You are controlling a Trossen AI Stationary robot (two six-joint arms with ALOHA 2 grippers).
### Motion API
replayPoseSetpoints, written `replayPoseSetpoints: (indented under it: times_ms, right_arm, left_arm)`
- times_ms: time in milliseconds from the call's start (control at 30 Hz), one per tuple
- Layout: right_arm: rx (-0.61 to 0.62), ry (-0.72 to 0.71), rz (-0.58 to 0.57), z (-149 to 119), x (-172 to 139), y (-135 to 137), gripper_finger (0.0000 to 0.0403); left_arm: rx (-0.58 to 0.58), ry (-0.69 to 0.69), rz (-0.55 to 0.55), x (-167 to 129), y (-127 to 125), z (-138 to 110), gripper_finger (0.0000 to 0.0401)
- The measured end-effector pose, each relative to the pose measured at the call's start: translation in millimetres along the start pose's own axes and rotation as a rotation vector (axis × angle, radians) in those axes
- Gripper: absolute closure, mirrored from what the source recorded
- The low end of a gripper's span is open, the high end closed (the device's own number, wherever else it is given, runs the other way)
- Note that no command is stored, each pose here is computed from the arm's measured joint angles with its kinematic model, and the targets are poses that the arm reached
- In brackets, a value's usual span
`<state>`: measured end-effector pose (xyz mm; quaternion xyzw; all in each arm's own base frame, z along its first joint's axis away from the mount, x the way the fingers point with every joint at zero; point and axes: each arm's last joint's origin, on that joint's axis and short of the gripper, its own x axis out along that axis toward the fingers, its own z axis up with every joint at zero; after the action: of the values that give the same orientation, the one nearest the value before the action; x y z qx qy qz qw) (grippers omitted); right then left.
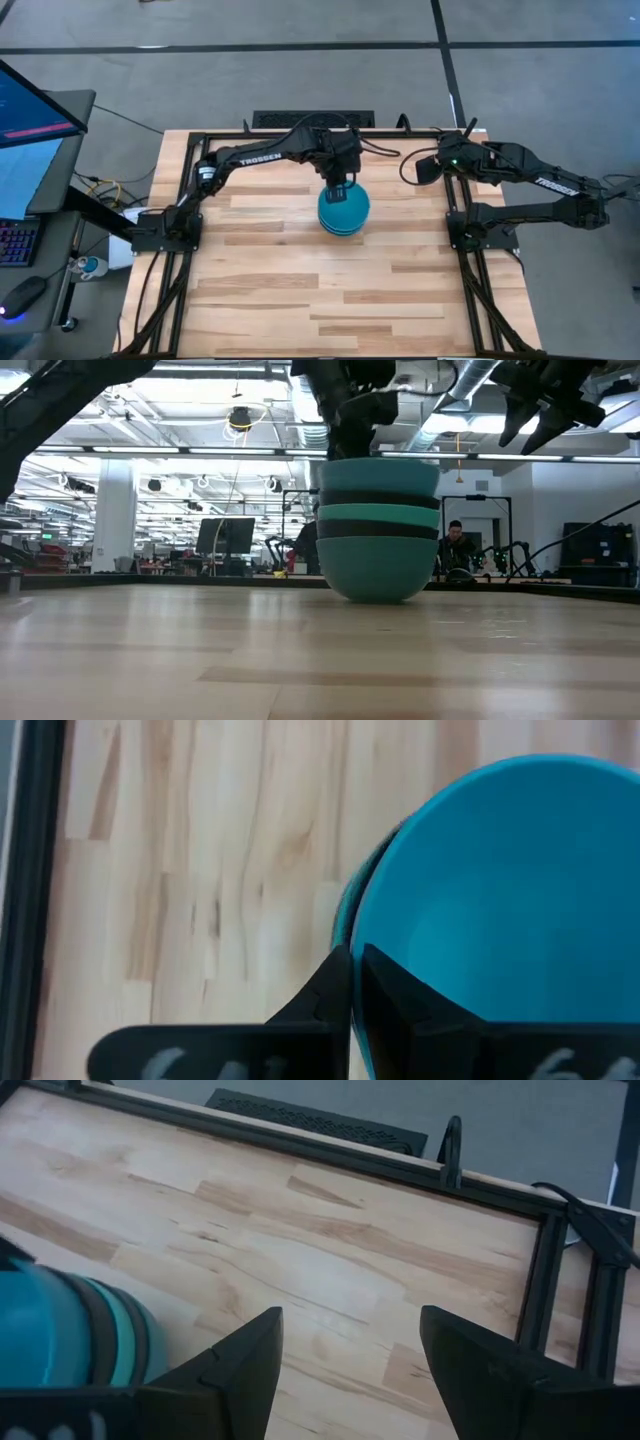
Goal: Nest bowls inside each other
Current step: Stack the blue bowl on the black bowl
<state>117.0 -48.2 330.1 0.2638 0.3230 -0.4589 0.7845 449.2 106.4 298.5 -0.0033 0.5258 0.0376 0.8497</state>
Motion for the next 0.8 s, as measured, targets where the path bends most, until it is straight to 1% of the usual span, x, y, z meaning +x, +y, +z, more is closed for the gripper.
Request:
replayPoseSetpoints:
  times_ms: [133,300,433,633,800]
  right_arm:
    - [0.000,-0.007,-0.008,0,0,0,0.0144]
    - [-0.002,-0.006,-0.010,0,0,0,0.0144]
    - [-0.003,-0.006,-0.011,0,0,0,0.0144]
    - [-0.004,-0.004,-0.012,0,0,-1,0.0144]
    - [-0.009,0.005,-0.020,-1,0,-1,0.0144]
  left_arm:
    - [-0.018,0.015,0.008,5,7,-2,0.0401]
    - [-0.020,-0.019,-0.032,5,7,1,0.0401]
    - [-0.041,-0.005,-0.036,5,10,-1,0.0401]
    - [-0.071,0.019,-0.040,26,11,-9,0.0400]
    - [-0.042,-0.042,-0.037,35,-1,-4,0.0382]
